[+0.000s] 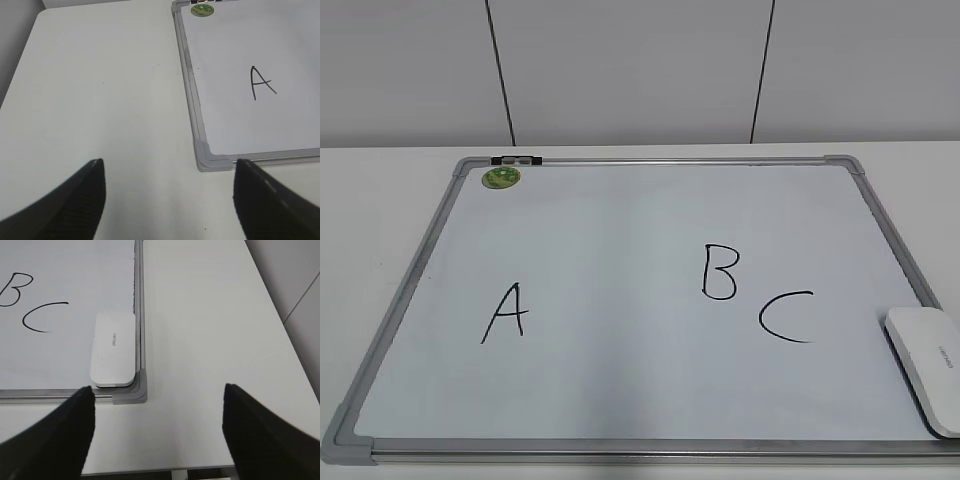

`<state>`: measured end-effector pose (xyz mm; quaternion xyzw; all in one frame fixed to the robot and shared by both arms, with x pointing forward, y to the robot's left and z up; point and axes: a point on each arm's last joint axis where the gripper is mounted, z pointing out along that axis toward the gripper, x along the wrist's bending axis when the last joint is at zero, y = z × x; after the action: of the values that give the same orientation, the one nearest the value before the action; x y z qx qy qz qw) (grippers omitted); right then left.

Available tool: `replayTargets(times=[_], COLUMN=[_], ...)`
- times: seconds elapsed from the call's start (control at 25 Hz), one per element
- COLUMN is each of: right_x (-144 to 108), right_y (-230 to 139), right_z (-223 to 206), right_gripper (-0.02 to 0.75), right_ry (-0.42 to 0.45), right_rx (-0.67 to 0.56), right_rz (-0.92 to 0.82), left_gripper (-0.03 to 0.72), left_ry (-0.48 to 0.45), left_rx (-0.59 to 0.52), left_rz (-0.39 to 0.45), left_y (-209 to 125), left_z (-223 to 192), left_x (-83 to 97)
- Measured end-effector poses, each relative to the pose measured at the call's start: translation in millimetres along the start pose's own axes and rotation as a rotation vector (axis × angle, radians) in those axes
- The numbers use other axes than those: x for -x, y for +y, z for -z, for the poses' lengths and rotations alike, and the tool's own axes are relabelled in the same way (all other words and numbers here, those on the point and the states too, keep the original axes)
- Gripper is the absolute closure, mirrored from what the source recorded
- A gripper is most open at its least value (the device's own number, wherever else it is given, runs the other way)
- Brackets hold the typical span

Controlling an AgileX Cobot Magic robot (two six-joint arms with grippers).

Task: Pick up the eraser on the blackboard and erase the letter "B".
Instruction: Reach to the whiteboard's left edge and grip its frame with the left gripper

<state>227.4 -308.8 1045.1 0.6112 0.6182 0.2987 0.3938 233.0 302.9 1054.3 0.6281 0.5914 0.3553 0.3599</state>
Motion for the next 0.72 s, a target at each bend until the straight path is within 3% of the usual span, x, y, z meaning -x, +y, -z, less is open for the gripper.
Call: replayTargets(times=[0.72], right_x=[0.0], right_y=[0.0], right_z=[0.0], right_gripper=[0.148], right_ry=[0.0], right_rx=[0.0], right_rz=[0.0], left_gripper=[0.1], left_ry=[-0.002], left_rx=[0.014], left_rz=[0.001], left_y=[4.1], left_z=[2.9], left_x=[0.1])
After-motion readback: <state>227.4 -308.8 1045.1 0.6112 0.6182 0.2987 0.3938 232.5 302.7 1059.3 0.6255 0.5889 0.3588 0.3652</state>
